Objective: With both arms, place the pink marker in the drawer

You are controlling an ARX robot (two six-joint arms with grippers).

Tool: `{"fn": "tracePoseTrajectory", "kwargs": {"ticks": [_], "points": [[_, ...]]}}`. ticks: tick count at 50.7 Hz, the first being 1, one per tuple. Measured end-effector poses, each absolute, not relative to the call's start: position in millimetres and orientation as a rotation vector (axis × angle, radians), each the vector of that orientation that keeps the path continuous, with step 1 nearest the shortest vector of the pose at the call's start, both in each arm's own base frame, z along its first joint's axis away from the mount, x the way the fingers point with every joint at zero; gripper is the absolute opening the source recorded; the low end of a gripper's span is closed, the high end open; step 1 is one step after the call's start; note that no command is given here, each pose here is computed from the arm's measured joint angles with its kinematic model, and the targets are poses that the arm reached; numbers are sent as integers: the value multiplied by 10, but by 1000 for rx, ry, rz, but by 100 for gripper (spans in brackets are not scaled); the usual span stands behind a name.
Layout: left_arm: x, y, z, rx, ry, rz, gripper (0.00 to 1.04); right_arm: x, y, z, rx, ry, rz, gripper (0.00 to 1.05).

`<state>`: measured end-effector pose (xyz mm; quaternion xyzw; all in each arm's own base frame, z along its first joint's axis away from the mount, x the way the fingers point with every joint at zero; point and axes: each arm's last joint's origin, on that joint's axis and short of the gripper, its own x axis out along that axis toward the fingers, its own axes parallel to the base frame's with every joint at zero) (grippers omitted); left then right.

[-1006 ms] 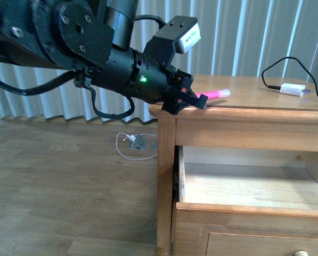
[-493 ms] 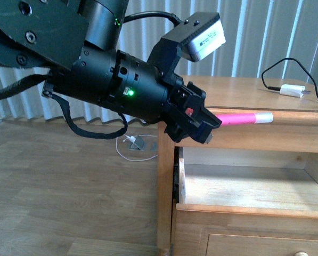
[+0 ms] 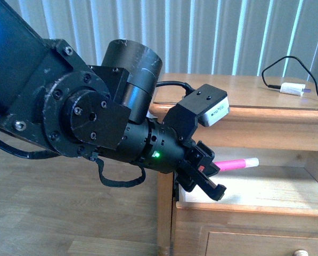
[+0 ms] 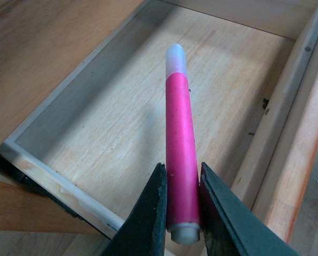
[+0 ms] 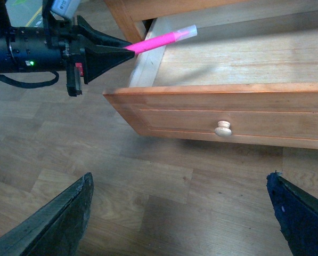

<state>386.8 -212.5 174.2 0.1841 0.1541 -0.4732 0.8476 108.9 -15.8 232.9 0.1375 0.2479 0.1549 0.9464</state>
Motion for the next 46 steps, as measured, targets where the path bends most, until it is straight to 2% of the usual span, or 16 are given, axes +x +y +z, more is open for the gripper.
{"fn": "tracePoseTrajectory", "kwargs": {"ticks": [2, 4, 14, 19, 27, 33, 46], "points": [[3878, -2136, 1739, 380, 324, -997, 15, 1089, -158, 2329, 280, 505, 316, 96], [3883, -2148, 1742, 365, 317, -993, 25, 1089, -158, 2329, 280, 505, 316, 96], [3880, -2173, 1791, 318, 283, -969, 59, 1089, -158, 2329, 280, 505, 316, 96], [3788, -2122, 1896, 306, 223, -878, 78, 1089, -158, 2329, 280, 505, 316, 96], [3583, -1958, 2112, 277, 141, -738, 100, 1089, -158, 2329, 280, 505, 316, 96], [3325, -1616, 2249, 265, 114, -599, 99, 1089, -158, 2329, 280, 505, 316, 96], [2720, -942, 2409, 226, 91, -446, 99, 1089, -158, 2329, 280, 505, 316, 96]]}}
